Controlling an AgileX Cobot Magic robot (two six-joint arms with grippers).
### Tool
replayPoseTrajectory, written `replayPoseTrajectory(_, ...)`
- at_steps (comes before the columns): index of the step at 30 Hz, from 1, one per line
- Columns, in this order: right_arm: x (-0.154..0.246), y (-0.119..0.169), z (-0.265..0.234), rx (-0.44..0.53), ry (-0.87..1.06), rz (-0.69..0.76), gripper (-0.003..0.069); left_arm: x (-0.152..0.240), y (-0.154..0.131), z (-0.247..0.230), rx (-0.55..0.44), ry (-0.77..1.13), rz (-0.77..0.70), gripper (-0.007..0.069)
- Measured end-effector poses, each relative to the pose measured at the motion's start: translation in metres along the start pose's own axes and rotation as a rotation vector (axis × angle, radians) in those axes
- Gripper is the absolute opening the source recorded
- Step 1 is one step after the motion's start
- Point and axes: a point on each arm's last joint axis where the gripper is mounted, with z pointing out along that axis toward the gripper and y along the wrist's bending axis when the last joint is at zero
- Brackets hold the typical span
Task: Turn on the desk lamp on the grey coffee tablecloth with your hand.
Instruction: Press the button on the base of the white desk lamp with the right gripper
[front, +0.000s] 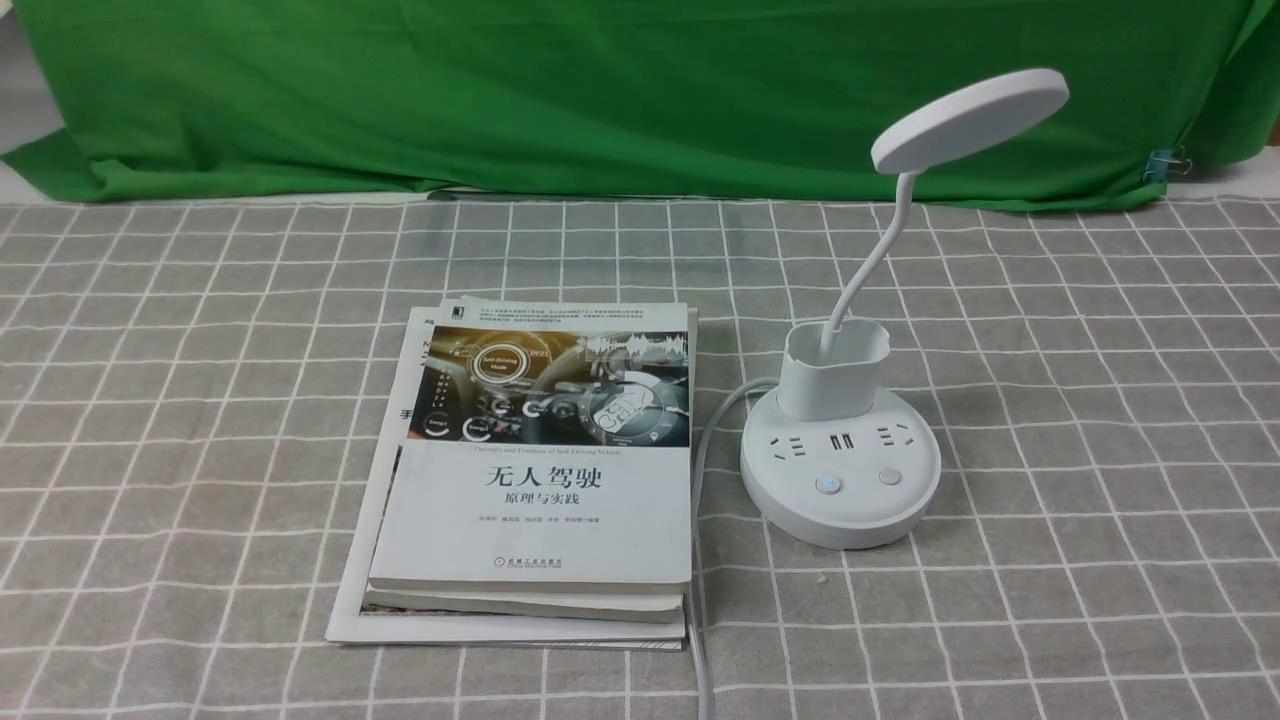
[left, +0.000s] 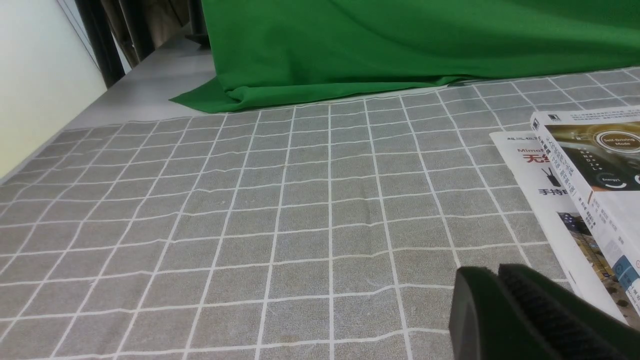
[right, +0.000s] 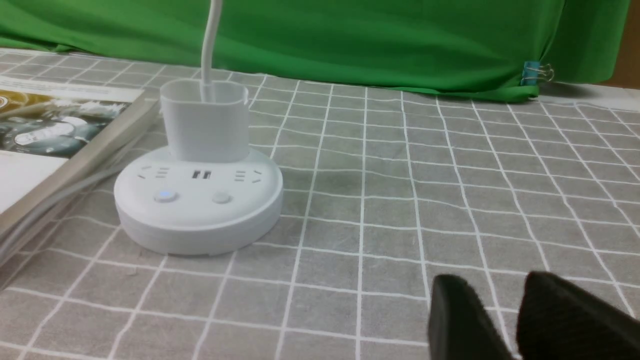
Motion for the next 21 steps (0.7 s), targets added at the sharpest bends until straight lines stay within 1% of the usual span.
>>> replayPoseTrajectory(9, -0.001, 0.0, 0.0, 0.002, -0.006, -0.001, 0.0242, 0.0, 0.0, 0.0, 0.0, 0.0, 0.0, 0.0019)
replayPoseTrajectory(11, -0.005, 0.0, 0.0, 0.001, -0.053, 0.09, 0.0242, 0.0, 0.0, 0.0, 0.0, 0.0, 0.0, 0.0019)
replayPoseTrajectory(12, -0.005, 0.0, 0.0, 0.001, -0.058, 0.105, 0.0242, 0.0, 0.0, 0.0, 0.0, 0.0, 0.0, 0.0019)
replayPoseTrajectory(13, -0.01, -0.001, -0.001, -0.003, -0.106, 0.229, 0.0242, 0.0, 0.0, 0.0, 0.0, 0.0, 0.0, 0.0019)
replayPoseTrajectory(14, -0.012, -0.001, -0.001, -0.004, -0.135, 0.304, 0.0242, 0.0, 0.0, 0.0, 0.0, 0.0, 0.0, 0.0019)
replayPoseTrajectory(15, -0.016, -0.003, -0.001, -0.007, -0.178, 0.424, 0.0242, 0.0, 0.0, 0.0, 0.0, 0.0, 0.0, 0.0019)
replayPoseTrajectory(16, -0.016, -0.003, -0.002, -0.007, -0.185, 0.439, 0.0242, 0.0, 0.0, 0.0, 0.0, 0.0, 0.0, 0.0019)
replayPoseTrajectory(17, -0.021, -0.005, -0.003, -0.01, -0.239, 0.56, 0.0242, 0.0, 0.0, 0.0, 0.0, 0.0, -0.001, 0.0019)
replayPoseTrajectory(21, -0.027, -0.008, -0.004, -0.008, -0.319, 0.646, 0.0242, 0.0, 0.0, 0.0, 0.0, 0.0, 0.0, 0.0019)
